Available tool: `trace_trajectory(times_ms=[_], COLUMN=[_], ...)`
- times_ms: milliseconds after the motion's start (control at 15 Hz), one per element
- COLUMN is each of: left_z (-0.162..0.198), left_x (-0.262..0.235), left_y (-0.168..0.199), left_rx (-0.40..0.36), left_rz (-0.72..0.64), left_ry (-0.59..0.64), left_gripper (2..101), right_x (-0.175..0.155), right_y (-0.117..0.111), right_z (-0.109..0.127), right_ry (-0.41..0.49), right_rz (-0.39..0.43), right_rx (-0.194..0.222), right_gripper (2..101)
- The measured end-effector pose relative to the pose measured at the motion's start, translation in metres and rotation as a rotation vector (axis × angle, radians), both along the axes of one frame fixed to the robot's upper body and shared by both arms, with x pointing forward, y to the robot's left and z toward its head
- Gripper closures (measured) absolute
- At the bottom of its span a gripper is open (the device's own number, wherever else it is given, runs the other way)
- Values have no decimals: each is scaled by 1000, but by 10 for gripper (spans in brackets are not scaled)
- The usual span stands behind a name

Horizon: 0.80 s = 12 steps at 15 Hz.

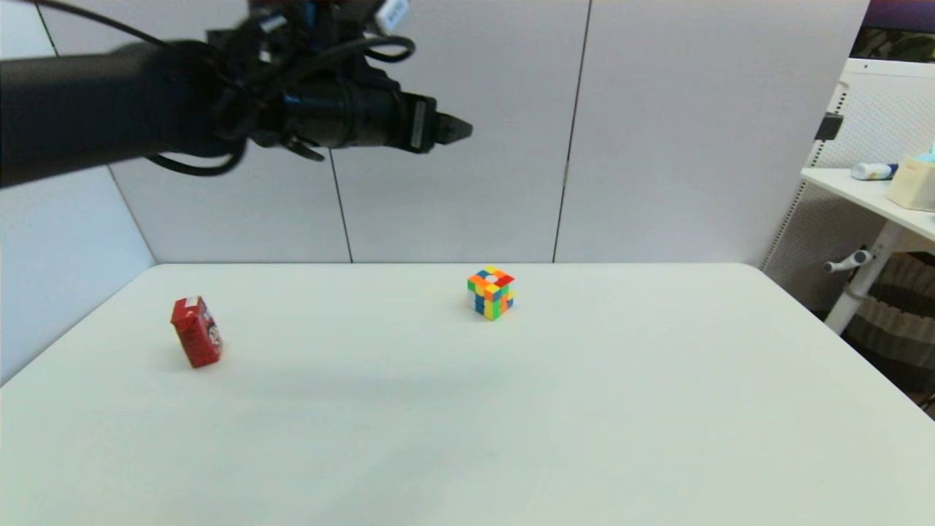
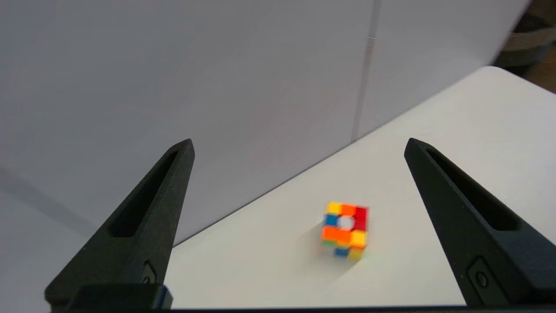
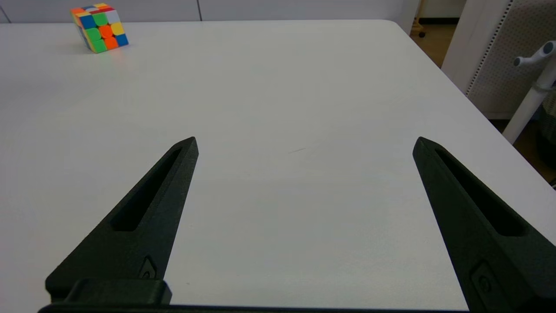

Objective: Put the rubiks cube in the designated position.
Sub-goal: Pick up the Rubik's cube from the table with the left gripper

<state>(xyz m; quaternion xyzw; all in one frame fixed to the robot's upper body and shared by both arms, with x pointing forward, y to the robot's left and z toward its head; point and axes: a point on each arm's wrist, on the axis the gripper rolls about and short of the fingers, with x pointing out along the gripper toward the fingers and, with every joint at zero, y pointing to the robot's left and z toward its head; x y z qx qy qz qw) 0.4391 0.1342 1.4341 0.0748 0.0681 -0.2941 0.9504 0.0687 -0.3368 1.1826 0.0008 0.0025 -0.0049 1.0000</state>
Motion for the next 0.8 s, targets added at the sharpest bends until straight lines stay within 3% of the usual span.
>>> trace_trajectory(times_ms=[333, 800], left_z=[-88, -178], left_x=[49, 75], left_y=[-64, -77], left_rx=[-59, 60], left_rz=[-213, -207], left_ry=[62, 296], left_gripper=[53, 53], right_x=[0, 0], right_y=[0, 0], right_z=[0, 0], right_ry=[0, 0], right_rz=[-1, -1], right_rx=[0, 0], right_gripper=[43, 43])
